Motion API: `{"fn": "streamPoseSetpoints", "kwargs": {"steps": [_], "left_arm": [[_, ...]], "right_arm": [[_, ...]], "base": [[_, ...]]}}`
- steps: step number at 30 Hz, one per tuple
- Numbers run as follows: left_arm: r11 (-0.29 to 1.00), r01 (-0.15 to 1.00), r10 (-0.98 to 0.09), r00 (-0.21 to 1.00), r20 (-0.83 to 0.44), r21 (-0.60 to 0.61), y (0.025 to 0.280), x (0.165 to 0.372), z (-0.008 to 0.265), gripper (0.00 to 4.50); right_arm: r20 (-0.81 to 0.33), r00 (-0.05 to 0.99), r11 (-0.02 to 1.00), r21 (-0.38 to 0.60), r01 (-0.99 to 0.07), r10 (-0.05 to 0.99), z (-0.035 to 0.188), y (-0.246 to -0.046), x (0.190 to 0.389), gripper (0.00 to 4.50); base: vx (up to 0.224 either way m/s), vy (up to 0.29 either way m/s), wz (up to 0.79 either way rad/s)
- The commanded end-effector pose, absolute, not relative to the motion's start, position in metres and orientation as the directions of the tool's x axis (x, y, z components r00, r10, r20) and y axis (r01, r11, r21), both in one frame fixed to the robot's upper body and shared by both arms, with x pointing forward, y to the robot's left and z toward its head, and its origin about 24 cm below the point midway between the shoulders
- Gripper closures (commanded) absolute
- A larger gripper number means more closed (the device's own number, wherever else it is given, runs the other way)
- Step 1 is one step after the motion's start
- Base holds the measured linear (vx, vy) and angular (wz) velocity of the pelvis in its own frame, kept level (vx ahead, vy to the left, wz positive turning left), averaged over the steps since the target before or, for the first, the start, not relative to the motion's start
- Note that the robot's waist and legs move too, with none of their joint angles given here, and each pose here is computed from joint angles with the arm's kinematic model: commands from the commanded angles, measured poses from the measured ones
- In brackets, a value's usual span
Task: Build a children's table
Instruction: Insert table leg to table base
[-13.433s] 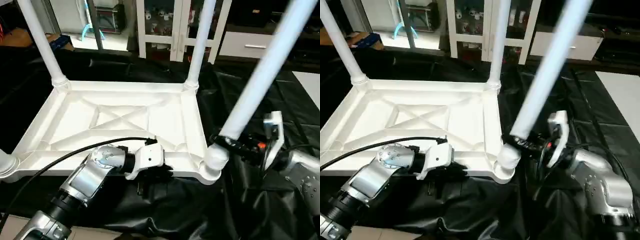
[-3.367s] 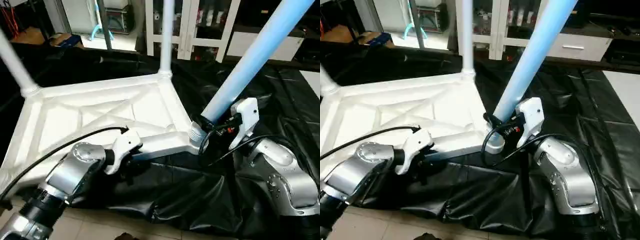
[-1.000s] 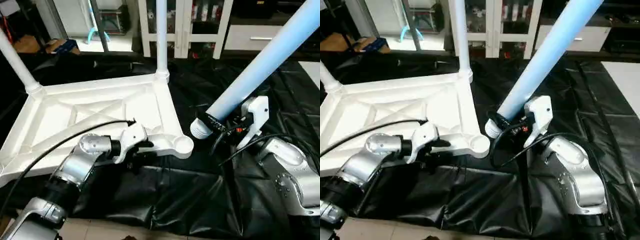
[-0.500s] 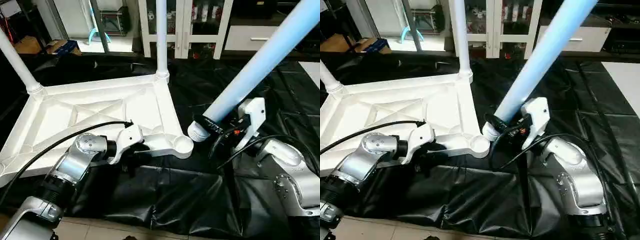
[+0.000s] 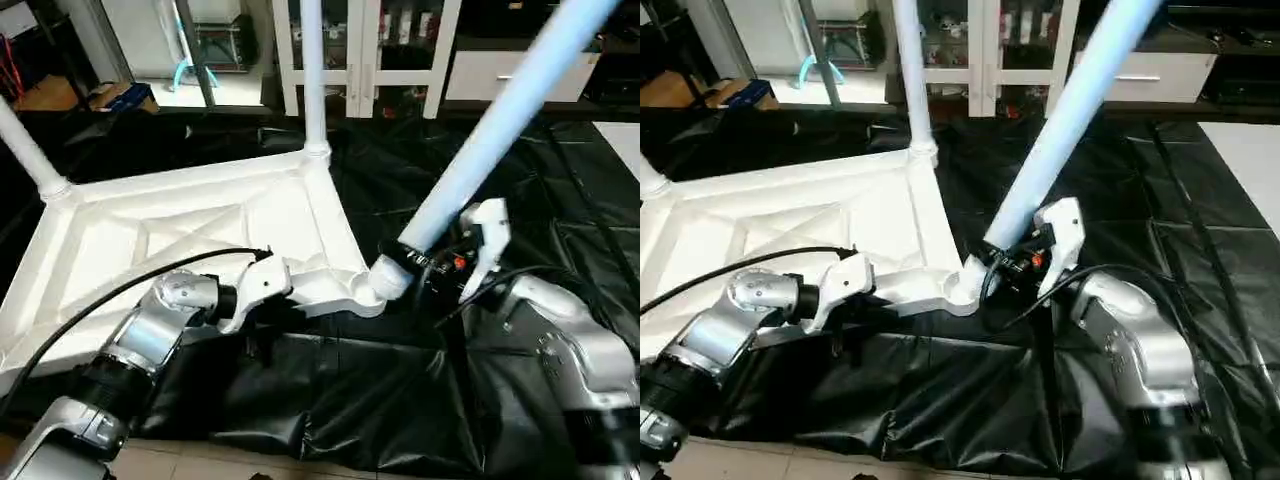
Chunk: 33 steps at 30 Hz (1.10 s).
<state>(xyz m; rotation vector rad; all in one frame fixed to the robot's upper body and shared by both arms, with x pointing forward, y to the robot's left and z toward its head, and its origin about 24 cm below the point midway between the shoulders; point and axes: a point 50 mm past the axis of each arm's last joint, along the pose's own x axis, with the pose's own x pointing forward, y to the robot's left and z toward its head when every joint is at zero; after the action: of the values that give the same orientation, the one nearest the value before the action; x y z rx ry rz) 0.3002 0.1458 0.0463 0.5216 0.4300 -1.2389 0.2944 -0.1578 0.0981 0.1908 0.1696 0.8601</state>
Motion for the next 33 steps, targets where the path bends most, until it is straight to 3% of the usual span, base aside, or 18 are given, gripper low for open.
{"fn": "streamPoseSetpoints", "kwargs": {"steps": [1, 4, 8, 12, 15, 16, 25, 33], "left_arm": [[0.229, 0.971, -0.749, 0.224, -0.624, 0.073, 0.144, 0.288, 0.026, 4.41], [0.225, 0.971, -0.752, 0.222, -0.620, 0.074, 0.143, 0.288, 0.027, 4.41], [0.215, 0.974, -0.759, 0.216, -0.615, 0.077, 0.142, 0.286, 0.030, 4.41], [0.213, 0.974, -0.761, 0.216, -0.611, 0.079, 0.142, 0.284, 0.032, 4.41], [0.213, 0.974, -0.763, 0.214, -0.610, 0.075, 0.142, 0.281, 0.032, 4.41], [0.213, 0.974, -0.762, 0.213, -0.611, 0.074, 0.142, 0.281, 0.032, 4.41], [0.217, 0.973, -0.757, 0.217, -0.617, 0.075, 0.144, 0.280, 0.033, 4.41], [0.207, 0.976, -0.758, 0.206, -0.618, 0.071, 0.143, 0.280, 0.034, 4.41]], "right_arm": [[-0.002, 0.579, 0.554, 0.292, -0.780, 0.816, 0.113, -0.151, 0.298, 2.65], [0.013, 0.472, 0.435, 0.368, -0.822, 0.881, 0.115, -0.149, 0.297, 2.65], [-0.020, 0.433, 0.405, 0.400, -0.822, 0.901, 0.110, -0.153, 0.300, 2.65], [-0.047, 0.453, 0.434, 0.384, -0.815, 0.891, 0.107, -0.155, 0.305, 2.65], [-0.078, 0.540, 0.536, 0.301, -0.789, 0.838, 0.101, -0.157, 0.315, 2.65], [-0.062, 0.559, 0.547, 0.316, -0.775, 0.827, 0.099, -0.157, 0.317, 2.65], [-0.116, 0.545, 0.551, 0.312, -0.774, 0.831, 0.083, -0.158, 0.311, 2.65], [-0.254, 0.527, 0.569, 0.131, -0.812, 0.811, 0.072, -0.165, 0.310, 2.65]], "base": [[0.000, 0.000, 0.00], [0.000, 0.000, 0.00], [0.000, 0.000, 0.00], [0.000, 0.000, 0.00], [0.000, 0.000, 0.00], [0.000, 0.000, 0.00], [0.000, 0.000, 0.00], [0.000, 0.000, 0.00]]}}
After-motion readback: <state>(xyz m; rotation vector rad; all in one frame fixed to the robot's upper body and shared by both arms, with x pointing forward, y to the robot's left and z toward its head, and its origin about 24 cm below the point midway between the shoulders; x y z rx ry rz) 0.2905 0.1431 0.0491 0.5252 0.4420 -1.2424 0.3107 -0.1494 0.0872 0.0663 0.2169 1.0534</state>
